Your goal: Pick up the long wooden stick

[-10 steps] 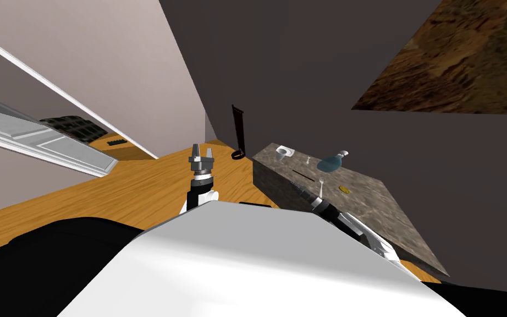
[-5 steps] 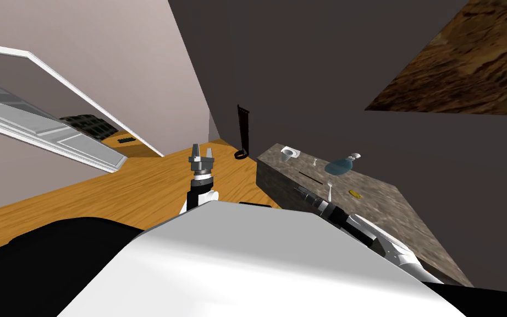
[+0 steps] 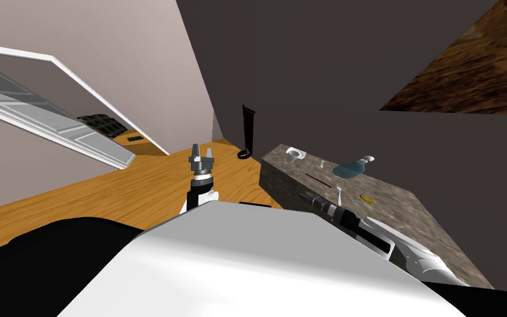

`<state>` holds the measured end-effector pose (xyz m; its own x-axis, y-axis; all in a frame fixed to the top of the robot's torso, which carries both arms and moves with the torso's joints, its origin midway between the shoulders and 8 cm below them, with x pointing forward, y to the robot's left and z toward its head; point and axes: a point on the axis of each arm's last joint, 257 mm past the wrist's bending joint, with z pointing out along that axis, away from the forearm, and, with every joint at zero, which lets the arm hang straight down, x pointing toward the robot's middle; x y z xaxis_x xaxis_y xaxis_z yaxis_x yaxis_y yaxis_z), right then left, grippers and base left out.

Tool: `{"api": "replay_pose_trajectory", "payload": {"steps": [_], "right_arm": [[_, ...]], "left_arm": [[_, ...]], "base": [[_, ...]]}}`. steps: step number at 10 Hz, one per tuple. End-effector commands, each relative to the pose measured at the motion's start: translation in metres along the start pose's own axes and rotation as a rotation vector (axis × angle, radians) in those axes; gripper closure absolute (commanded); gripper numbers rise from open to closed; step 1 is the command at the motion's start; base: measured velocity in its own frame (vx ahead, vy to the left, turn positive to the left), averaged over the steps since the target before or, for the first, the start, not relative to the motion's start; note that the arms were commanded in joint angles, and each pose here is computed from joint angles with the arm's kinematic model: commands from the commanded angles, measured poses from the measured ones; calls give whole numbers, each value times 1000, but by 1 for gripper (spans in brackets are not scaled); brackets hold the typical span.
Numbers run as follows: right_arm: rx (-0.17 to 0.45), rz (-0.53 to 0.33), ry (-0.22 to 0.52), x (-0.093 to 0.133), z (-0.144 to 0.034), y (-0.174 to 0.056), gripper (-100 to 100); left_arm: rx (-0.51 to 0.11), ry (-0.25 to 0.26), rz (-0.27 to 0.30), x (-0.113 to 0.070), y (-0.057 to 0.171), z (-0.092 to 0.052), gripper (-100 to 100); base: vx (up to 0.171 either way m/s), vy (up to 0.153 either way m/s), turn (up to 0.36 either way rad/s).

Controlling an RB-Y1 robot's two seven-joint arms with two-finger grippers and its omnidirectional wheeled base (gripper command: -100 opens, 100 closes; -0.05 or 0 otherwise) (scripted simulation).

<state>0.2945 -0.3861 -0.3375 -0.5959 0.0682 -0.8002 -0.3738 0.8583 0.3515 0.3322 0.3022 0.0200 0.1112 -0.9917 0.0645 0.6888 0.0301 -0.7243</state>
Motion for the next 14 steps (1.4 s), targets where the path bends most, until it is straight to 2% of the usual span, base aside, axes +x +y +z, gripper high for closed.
{"api": "replay_pose_trajectory", "payload": {"steps": [1,2,3,4,5,6,7,8,9,10,11,12,14], "right_arm": [[37,-42,83,20,-18,-21,-100],[44,-56,97,18,-23,-26,-100],[72,-90,166,33,-40,-42,-100],[81,-98,177,32,-44,-48,-100],[114,-126,246,47,-64,-65,-100],[117,-138,256,44,-67,-68,-100],[144,-169,326,56,-88,-83,-100],[151,-176,334,54,-92,-87,-100],[175,-208,405,64,-114,-101,-100],[183,-212,411,63,-118,-105,-100],[209,-235,480,74,-142,-119,-100],[212,-244,487,71,-144,-121,-100],[254,-292,626,86,-194,-144,-100]], "left_arm": [[0,0,0,0,0,0,0],[0,0,0,0,0,0,0],[0,0,0,0,0,0,0],[0,0,0,0,0,0,0],[0,0,0,0,0,0,0],[0,0,0,0,0,0,0],[0,0,0,0,0,0,0],[0,0,0,0,0,0,0],[0,0,0,0,0,0,0],[0,0,0,0,0,0,0],[0,0,0,0,0,0,0],[0,0,0,0,0,0,0],[0,0,0,0,0,0,0]], "base": [[20,112,94],[13,93,44],[20,124,125],[10,100,47],[15,95,98],[15,69,49],[34,111,91],[25,85,55],[23,92,119],[27,68,44],[36,69,103],[35,56,52],[66,82,124]]}}
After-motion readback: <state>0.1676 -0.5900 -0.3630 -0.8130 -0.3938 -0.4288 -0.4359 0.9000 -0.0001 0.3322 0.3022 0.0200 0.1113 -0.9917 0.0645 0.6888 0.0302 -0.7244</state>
